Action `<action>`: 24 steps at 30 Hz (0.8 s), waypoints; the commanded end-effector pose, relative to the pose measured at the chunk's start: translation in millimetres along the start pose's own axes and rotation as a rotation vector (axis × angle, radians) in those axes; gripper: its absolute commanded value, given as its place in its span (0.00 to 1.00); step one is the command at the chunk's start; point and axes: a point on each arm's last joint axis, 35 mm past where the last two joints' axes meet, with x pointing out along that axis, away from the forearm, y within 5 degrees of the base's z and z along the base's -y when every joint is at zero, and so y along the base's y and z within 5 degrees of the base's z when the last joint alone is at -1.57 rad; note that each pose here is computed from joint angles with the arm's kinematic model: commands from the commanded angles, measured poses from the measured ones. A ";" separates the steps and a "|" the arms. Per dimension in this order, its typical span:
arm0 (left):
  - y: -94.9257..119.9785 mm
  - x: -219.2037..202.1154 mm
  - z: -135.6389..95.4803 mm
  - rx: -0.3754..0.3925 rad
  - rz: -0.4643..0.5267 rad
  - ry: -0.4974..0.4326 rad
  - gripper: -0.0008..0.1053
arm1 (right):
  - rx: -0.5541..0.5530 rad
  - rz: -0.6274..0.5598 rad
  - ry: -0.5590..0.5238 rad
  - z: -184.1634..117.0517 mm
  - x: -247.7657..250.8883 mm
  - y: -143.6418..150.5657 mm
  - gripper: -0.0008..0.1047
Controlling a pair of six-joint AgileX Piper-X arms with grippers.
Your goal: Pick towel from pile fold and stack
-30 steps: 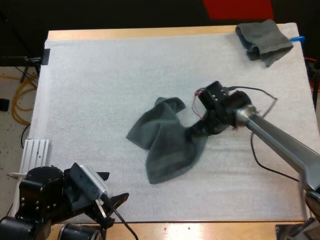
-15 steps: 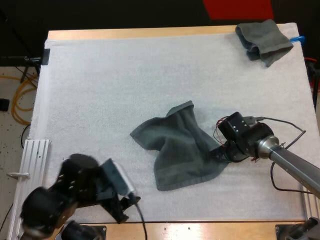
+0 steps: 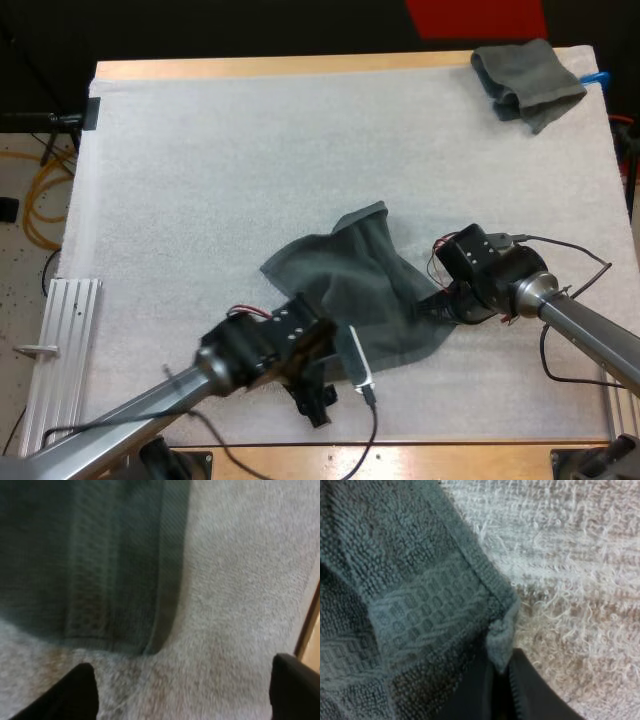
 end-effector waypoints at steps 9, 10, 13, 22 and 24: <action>8.7 53.8 14.3 -0.117 0.071 0.115 0.65 | 0.003 0.010 -0.003 -0.8 -3.7 0.4 0.01; 9.1 56.0 14.7 -0.117 0.071 0.118 0.65 | 0.003 0.010 -0.003 -0.9 -3.7 0.4 0.01; 10.7 67.8 15.3 -0.130 0.074 0.147 0.65 | 0.000 0.009 0.001 -1.3 -3.7 0.3 0.01; 12.6 82.3 17.4 -0.144 0.069 0.162 0.63 | 0.001 0.008 0.007 -2.0 -3.7 0.2 0.01; 12.4 84.0 17.1 -0.146 0.056 0.169 0.63 | 0.001 0.008 0.011 -2.4 -3.7 0.2 0.01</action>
